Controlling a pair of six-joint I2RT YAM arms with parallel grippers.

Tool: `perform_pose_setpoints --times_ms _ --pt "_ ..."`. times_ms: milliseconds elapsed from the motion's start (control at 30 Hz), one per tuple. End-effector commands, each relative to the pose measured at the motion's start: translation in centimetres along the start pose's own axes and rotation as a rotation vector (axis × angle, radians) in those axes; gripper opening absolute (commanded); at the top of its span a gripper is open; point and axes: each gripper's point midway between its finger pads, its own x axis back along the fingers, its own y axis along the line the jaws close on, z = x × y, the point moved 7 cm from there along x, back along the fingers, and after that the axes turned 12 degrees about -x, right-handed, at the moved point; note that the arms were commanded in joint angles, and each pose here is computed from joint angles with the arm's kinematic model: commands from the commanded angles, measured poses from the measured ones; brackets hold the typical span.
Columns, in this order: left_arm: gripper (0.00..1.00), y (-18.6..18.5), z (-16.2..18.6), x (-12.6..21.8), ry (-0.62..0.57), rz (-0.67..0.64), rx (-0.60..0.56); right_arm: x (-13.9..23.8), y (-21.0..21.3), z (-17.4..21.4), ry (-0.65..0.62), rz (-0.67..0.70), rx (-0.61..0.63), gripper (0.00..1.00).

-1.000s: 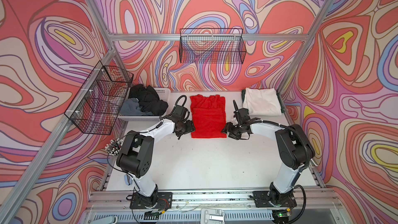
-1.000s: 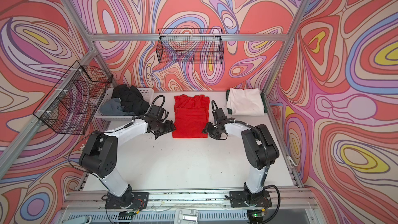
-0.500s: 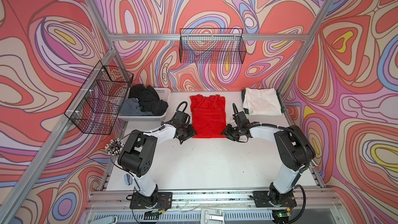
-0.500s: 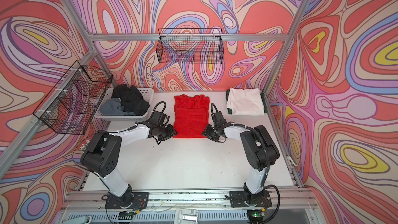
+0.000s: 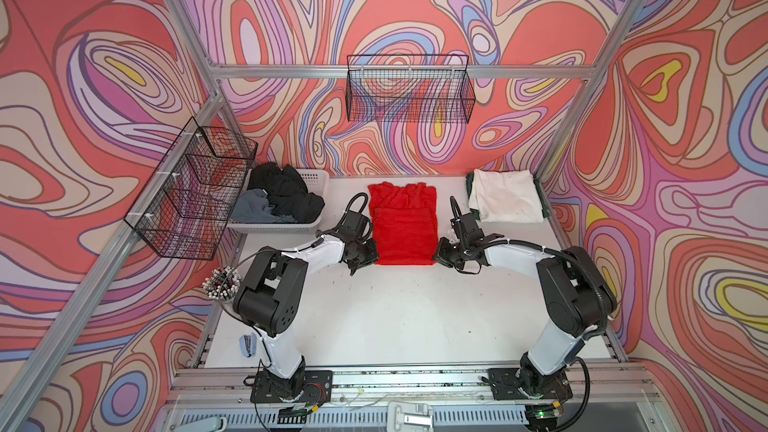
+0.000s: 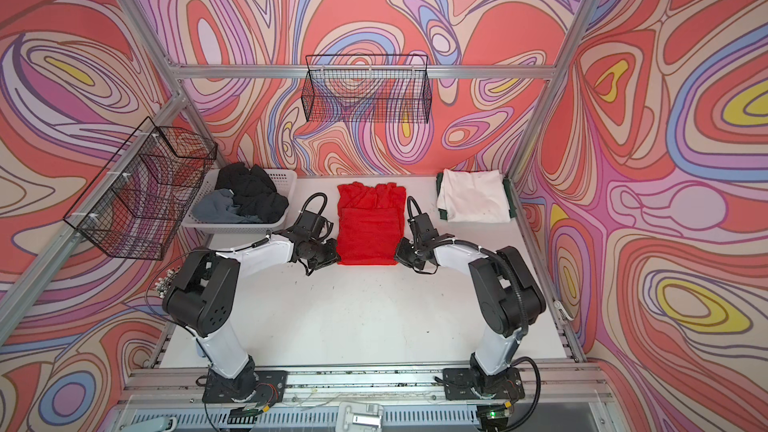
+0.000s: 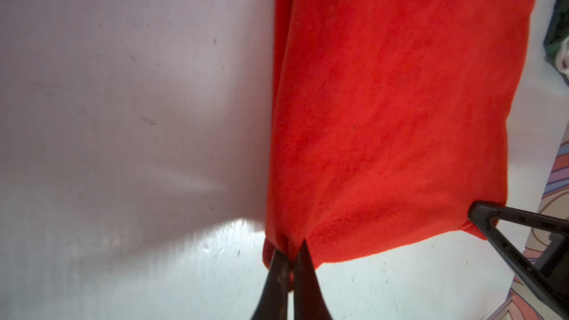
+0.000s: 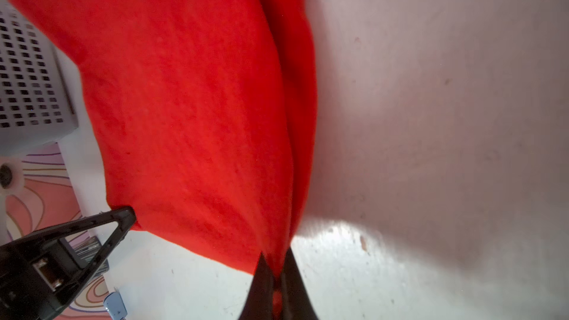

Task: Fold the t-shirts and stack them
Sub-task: 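Grasp the folded shirt's near edge with both grippers and lift it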

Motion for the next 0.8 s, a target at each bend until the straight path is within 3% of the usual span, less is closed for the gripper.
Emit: perform_pose_setpoints --times_ms 0,233,633,767 --pt "0.00 -1.0 0.7 2.6 -0.025 0.006 -0.047 2.2 0.4 0.8 -0.031 -0.003 0.029 0.00" --pt "0.00 -3.3 3.9 5.3 -0.023 0.017 -0.110 5.2 1.4 4.1 -0.033 -0.003 0.091 0.00" --pt "0.00 -3.0 9.6 9.3 -0.082 0.029 -0.096 10.3 0.1 8.7 -0.070 -0.074 0.092 0.00" --pt "0.00 -4.0 10.7 10.7 -0.124 0.032 -0.139 11.9 0.3 10.2 -0.081 -0.104 0.110 0.00"
